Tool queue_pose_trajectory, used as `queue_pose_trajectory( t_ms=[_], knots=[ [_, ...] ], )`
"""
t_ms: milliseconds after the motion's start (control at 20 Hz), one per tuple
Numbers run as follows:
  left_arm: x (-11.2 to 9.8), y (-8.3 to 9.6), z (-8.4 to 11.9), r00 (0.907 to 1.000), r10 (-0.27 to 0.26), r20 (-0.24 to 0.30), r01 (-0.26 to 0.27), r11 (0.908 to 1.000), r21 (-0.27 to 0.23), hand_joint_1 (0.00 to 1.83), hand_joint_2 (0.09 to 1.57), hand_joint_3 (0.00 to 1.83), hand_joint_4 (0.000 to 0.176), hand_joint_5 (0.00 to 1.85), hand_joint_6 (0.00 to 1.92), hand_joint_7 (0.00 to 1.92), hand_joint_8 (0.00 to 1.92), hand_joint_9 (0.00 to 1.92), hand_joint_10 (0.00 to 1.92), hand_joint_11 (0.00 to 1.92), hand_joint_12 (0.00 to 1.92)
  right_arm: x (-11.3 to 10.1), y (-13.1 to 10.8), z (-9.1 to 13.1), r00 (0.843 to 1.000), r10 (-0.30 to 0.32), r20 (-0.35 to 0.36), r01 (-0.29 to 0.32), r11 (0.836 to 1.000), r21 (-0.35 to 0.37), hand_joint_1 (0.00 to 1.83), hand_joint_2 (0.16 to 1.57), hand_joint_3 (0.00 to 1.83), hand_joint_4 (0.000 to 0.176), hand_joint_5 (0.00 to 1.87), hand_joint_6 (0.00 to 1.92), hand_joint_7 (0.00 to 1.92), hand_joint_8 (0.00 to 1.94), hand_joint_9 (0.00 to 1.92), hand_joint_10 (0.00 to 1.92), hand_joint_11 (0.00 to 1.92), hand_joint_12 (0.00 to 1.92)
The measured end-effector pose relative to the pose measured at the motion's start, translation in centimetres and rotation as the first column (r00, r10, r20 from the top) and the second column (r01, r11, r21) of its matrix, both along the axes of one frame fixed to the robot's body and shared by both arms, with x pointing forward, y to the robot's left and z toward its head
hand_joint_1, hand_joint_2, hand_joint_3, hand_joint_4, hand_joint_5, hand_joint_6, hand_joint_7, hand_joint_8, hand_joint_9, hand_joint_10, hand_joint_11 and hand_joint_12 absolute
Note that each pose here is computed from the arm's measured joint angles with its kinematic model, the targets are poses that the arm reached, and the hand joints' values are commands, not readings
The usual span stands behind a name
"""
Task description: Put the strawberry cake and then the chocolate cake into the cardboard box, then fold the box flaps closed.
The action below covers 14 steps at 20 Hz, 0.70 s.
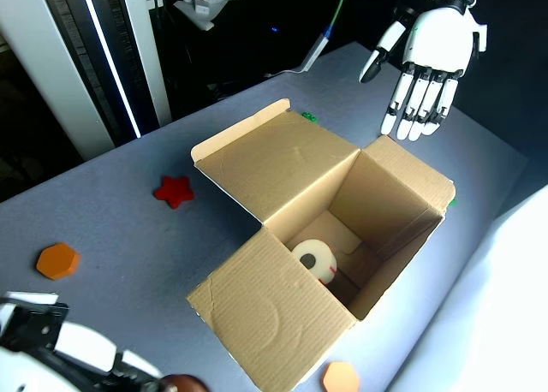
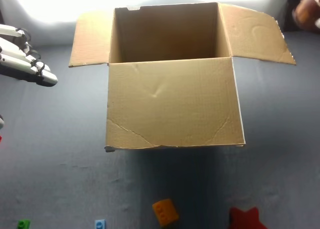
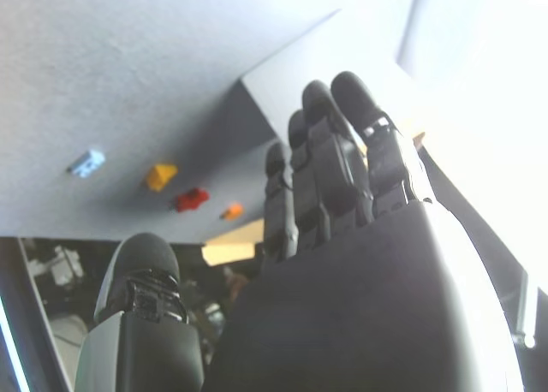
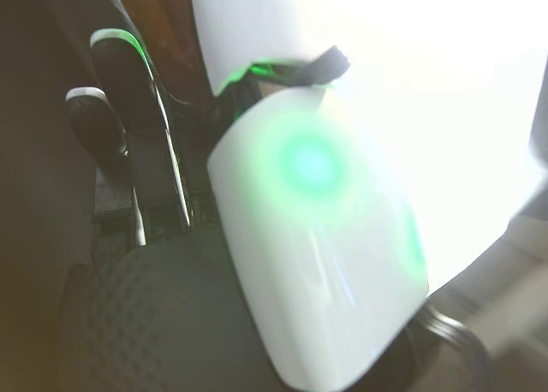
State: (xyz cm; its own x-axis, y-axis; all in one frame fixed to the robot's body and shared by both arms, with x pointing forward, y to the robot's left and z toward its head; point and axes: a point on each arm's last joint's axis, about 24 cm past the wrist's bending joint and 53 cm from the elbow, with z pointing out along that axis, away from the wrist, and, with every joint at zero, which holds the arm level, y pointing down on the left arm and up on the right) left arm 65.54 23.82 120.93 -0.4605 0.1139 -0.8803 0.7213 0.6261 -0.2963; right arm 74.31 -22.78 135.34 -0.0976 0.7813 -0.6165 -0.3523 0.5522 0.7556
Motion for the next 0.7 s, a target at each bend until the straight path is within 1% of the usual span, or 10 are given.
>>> queue_pose_trajectory(
  t_ms=[50, 150, 250, 300, 350, 450, 500, 600, 650, 700],
  knots=[
    [0.1, 0.0, 0.0, 1.0, 0.0, 0.002, 0.0, 1.0, 0.0, 0.16, 1.17, 0.0, 0.049, 0.22, 0.0, 0.28, 0.0, 0.37, 0.0, 0.0, 1.1, -0.5, 0.9, 1.1, 0.999, 0.026, 0.046, -0.026, 1.0, -0.006, 1.35, 1.16, 0.0, 0.0, 0.89, 1.03, 0.96, 1.11, 0.72, 1.48, 0.21, 1.92],
    [0.3, -0.1, 0.0, 1.0, 0.001, 0.01, -0.001, 1.0, 0.004, 0.16, 1.17, 0.0, 0.053, 0.22, 0.0, 0.28, 0.0, 0.37, 0.0, 0.0, 1.1, -1.5, 2.7, 4.7, 0.982, 0.059, 0.182, -0.061, 0.998, 0.004, 1.35, 1.17, 0.0, 0.0, 0.87, 1.04, 0.94, 1.16, 0.71, 1.5, 0.21, 1.92],
    [0.3, -0.5, -0.4, 1.0, -0.002, 0.003, 0.002, 1.0, 0.009, 0.16, 1.17, 0.0, 0.051, 0.23, 0.01, 0.29, 0.0, 0.38, 0.01, 0.0, 1.09, -1.9, 3.9, 7.0, 0.965, 0.069, 0.251, -0.08, 0.996, 0.031, 1.35, 1.17, 0.0, 0.0, 0.87, 1.03, 0.95, 1.13, 0.73, 1.49, 0.22, 1.92],
    [0.2, -0.6, -0.7, 1.0, -0.006, -0.005, 0.006, 0.9999, 0.011, 0.16, 1.17, 0.0, 0.051, 0.23, 0.01, 0.29, 0.0, 0.38, 0.01, 0.0, 1.1, -2.1, 4.4, 7.4, 0.961, 0.075, 0.267, -0.088, 0.995, 0.039, 1.35, 1.16, 0.0, 0.0, 0.86, 1.07, 0.96, 1.09, 0.74, 1.46, 0.24, 1.92],
    [0.1, -0.8, -1.2, 0.9998, -0.01, -0.016, 0.01, 0.9998, 0.016, 0.17, 1.17, 0.0, 0.049, 0.23, 0.0, 0.29, 0.0, 0.38, 0.0, 0.0, 1.1, -2.2, 5.9, 7.6, 0.956, 0.099, 0.277, -0.111, 0.994, 0.025, 1.35, 1.16, 0.0, 0.0, 0.87, 1.1, 0.96, 1.06, 0.74, 1.44, 0.24, 1.91],
    [0.0, -0.9, -1.9, 0.9995, -0.011, -0.028, 0.011, 0.9996, 0.024, 0.17, 1.18, 0.0, 0.049, 0.22, 0.0, 0.29, 0.0, 0.38, 0.0, 0.0, 1.1, -2.3, 9.2, 7.1, 0.944, 0.159, 0.288, -0.154, 0.987, -0.037, 1.34, 1.17, 0.0, 0.0, 0.85, 1.14, 0.96, 1.07, 0.73, 1.45, 0.23, 1.91],
    [0.0, -0.9, -2.0, 0.9995, -0.012, -0.031, 0.013, 0.9997, 0.022, 0.17, 1.17, 0.0, 0.052, 0.23, 0.01, 0.3, 0.0, 0.38, 0.01, 0.0, 1.1, -2.4, 10.4, 7.1, 0.939, 0.18, 0.294, -0.174, 0.984, -0.048, 1.34, 1.18, 0.0, 0.0, 0.82, 1.2, 0.93, 1.11, 0.72, 1.46, 0.23, 1.91],
    [0.0, -0.8, -2.5, 0.9993, -0.006, -0.038, 0.007, 0.9995, 0.03, 0.15, 1.17, 0.0, 0.052, 0.22, 0.0, 0.29, 0.0, 0.38, 0.01, 0.0, 1.1, -2.7, 13.0, 7.7, 0.921, 0.211, 0.329, -0.21, 0.977, -0.038, 1.34, 1.19, 0.0, 0.0, 0.81, 1.15, 0.91, 1.2, 0.68, 1.53, 0.21, 1.92],
    [0.0, -0.8, -2.6, 0.9992, -0.007, -0.039, 0.008, 0.9995, 0.032, 0.15, 1.17, 0.0, 0.052, 0.22, 0.0, 0.29, 0.0, 0.38, 0.01, 0.0, 1.1, -2.7, 13.4, 7.7, 0.918, 0.214, 0.334, -0.214, 0.976, -0.038, 1.34, 1.19, 0.0, 0.0, 0.81, 1.15, 0.91, 1.2, 0.68, 1.53, 0.21, 1.92],
    [0.1, -0.8, -2.6, 0.9994, -0.005, -0.035, 0.006, 0.9994, 0.033, 0.13, 1.18, 0.0, 0.054, 0.21, 0.0, 0.28, 0.0, 0.38, 0.0, 0.0, 1.1, -2.7, 14.5, 7.5, 0.913, 0.226, 0.34, -0.225, 0.974, -0.043, 1.35, 1.18, 0.0, 0.0, 0.85, 1.07, 0.91, 1.23, 0.68, 1.53, 0.21, 1.92]
  ],
)
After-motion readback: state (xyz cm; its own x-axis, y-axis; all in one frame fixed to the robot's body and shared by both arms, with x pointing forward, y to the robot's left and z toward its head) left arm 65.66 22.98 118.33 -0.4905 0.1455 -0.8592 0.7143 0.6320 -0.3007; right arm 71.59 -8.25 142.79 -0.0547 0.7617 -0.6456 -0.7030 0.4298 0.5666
